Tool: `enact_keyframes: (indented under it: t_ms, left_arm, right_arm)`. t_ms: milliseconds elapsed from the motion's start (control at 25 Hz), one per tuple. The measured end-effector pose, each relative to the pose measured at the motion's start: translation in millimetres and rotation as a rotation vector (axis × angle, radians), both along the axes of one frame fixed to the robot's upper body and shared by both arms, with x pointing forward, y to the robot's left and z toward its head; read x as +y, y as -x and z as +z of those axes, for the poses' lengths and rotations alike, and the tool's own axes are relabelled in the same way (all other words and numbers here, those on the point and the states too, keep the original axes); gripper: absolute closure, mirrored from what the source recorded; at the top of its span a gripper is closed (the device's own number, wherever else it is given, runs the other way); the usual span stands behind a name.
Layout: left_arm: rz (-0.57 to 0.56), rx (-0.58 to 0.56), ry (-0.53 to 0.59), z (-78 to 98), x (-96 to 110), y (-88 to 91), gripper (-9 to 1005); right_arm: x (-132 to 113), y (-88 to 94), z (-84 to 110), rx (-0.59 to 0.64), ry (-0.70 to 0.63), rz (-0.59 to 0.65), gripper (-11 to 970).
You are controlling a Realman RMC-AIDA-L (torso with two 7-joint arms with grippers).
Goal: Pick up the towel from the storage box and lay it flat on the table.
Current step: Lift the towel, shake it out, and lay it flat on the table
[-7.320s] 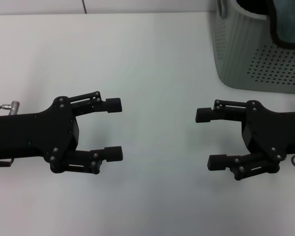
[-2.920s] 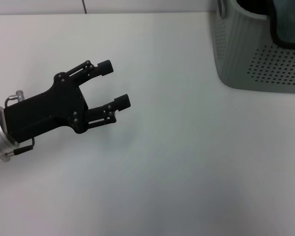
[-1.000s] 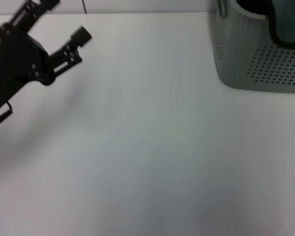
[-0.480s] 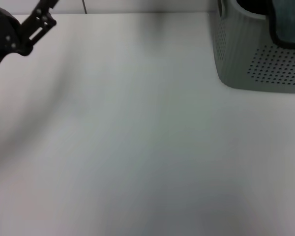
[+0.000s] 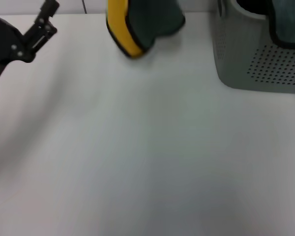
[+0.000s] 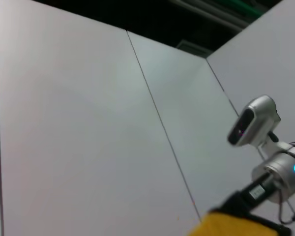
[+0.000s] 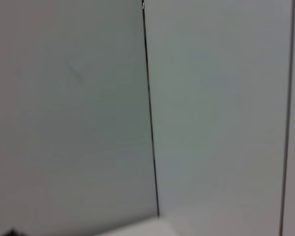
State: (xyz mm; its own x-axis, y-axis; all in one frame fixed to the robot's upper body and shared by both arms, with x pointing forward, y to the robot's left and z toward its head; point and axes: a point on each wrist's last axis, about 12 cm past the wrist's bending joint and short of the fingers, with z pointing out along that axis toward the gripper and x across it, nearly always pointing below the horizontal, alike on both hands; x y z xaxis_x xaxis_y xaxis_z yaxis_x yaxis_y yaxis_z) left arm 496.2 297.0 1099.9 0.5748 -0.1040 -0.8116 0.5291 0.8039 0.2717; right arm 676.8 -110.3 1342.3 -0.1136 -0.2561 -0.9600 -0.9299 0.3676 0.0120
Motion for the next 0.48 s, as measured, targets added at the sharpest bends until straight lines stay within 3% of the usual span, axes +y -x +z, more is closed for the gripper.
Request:
enact_keyframes:
  t_ms: [240,480]
  left_arm:
    - [-0.022,0.058,-0.097,-10.8,-9,-4.2,186]
    - [-0.099,0.141,-0.165,-26.7,-20,2.8,189]
  right_arm:
    - [25,6.0,-53.1,0.114,0.145,0.03,959]
    - [31,8.6,-72.2,0.142,0.182,0.033,960]
